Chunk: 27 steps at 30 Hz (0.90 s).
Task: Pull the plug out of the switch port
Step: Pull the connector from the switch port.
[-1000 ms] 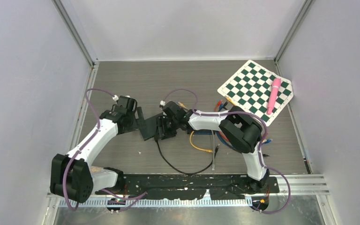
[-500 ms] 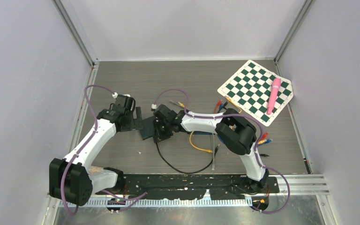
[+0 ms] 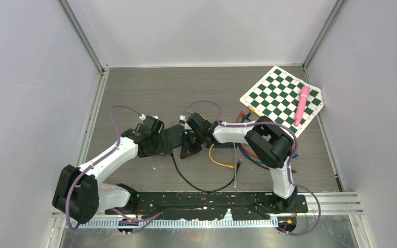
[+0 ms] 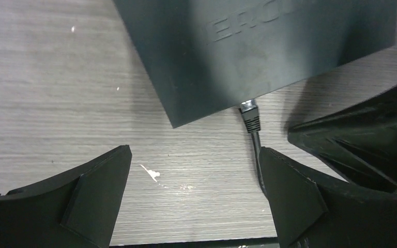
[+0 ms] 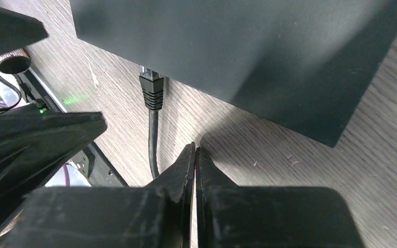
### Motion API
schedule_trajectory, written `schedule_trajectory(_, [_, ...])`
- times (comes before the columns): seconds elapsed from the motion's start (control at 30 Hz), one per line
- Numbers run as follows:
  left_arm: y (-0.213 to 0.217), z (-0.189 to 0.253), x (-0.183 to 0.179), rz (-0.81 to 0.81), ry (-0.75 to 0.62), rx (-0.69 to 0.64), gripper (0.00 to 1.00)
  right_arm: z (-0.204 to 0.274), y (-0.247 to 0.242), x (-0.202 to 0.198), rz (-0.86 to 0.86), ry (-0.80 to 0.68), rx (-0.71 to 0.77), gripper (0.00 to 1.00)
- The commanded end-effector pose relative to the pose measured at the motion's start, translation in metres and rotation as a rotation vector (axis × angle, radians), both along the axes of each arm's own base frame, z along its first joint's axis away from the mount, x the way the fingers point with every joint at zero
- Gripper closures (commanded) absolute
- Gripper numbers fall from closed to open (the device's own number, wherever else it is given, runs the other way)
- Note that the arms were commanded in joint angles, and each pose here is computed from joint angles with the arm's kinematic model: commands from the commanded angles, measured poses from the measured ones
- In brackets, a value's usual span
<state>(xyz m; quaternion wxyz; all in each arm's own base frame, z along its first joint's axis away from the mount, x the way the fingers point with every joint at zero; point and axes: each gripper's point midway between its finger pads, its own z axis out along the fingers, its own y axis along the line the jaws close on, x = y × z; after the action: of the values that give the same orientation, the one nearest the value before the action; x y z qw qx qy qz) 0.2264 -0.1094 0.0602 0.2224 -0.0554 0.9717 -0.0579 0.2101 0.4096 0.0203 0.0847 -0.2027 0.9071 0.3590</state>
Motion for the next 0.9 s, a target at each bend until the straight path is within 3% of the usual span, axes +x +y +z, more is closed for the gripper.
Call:
schedule_trajectory(0.0, [-0.003,0.003,0.013,0.156,-0.065,-0.05,0.02,0.023,0.006,-0.004,0.052,-0.026,0.074,0.9])
schedule_trajectory(0.13, [0.015,0.029,0.028,0.157,-0.169,0.036,0.0,0.035,0.01,0.0,0.019,-0.033,0.109,0.71])
schedule_trajectory(0.23, [0.026,0.041,0.037,0.163,-0.189,0.06,0.0,0.047,0.023,0.003,0.017,-0.003,0.183,0.64])
schedule_trajectory(0.37, [0.044,0.038,0.047,0.288,-0.116,-0.072,0.0,0.052,0.033,0.008,-0.003,0.028,0.207,0.55])
schedule_trajectory(0.43, [0.057,0.042,0.054,0.338,-0.123,-0.077,0.0,0.056,0.04,0.014,-0.017,0.027,0.239,0.5])
schedule_trajectory(0.67, [0.04,0.035,0.075,0.214,-0.103,-0.131,0.03,0.039,0.054,0.025,-0.241,0.203,0.291,0.44])
schedule_trajectory(0.87, [0.033,0.007,0.076,0.146,0.008,-0.123,0.09,0.013,0.043,0.023,-0.414,0.3,0.279,0.5])
